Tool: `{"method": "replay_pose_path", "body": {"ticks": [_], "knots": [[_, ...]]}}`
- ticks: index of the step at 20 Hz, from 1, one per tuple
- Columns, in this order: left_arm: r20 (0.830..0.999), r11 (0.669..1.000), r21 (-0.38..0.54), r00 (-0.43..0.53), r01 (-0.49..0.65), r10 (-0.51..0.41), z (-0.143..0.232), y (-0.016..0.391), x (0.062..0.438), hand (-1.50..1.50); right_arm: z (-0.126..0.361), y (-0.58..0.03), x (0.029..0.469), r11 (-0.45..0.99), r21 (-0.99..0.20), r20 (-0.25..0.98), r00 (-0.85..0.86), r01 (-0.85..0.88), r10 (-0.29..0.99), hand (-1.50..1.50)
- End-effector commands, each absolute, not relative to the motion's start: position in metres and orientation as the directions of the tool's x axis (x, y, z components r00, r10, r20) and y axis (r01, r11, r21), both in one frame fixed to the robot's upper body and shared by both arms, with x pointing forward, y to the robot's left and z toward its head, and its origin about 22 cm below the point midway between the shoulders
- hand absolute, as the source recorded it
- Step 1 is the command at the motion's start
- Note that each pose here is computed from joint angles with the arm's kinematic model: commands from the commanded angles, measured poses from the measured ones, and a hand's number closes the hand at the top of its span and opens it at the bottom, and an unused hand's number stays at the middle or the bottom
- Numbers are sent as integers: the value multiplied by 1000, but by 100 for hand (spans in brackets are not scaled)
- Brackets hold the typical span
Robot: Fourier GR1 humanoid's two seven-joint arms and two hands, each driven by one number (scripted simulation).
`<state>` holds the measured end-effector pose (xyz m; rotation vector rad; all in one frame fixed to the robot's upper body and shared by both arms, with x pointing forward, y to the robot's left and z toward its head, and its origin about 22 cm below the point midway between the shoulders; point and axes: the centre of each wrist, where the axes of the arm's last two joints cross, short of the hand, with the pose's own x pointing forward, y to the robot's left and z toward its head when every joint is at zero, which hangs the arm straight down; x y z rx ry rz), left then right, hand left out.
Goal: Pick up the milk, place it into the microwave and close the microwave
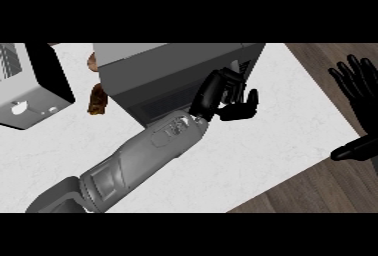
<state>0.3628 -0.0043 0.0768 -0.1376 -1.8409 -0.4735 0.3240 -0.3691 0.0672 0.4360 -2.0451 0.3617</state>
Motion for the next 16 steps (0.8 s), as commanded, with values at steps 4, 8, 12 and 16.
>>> {"method": "replay_pose_path", "body": {"ticks": [4, 8, 12, 16], "knots": [[925, 905, 256, -360, 340, -126, 95, -22, 366, 150, 95, -351, 333, 752, -166, 856, -472, -637, -211, 150], [925, 911, 257, -354, 322, -137, 91, -20, 365, 150, 112, -326, 335, 638, -231, 850, -471, -735, -236, 150], [924, 918, 252, -357, 307, -135, 92, -21, 366, 150, 122, -311, 334, 588, -259, 846, -473, -766, -244, 150], [926, 925, 242, -353, 293, -130, 91, -20, 365, 150, 127, -300, 330, 545, -274, 849, -466, -792, -250, 150]]}}
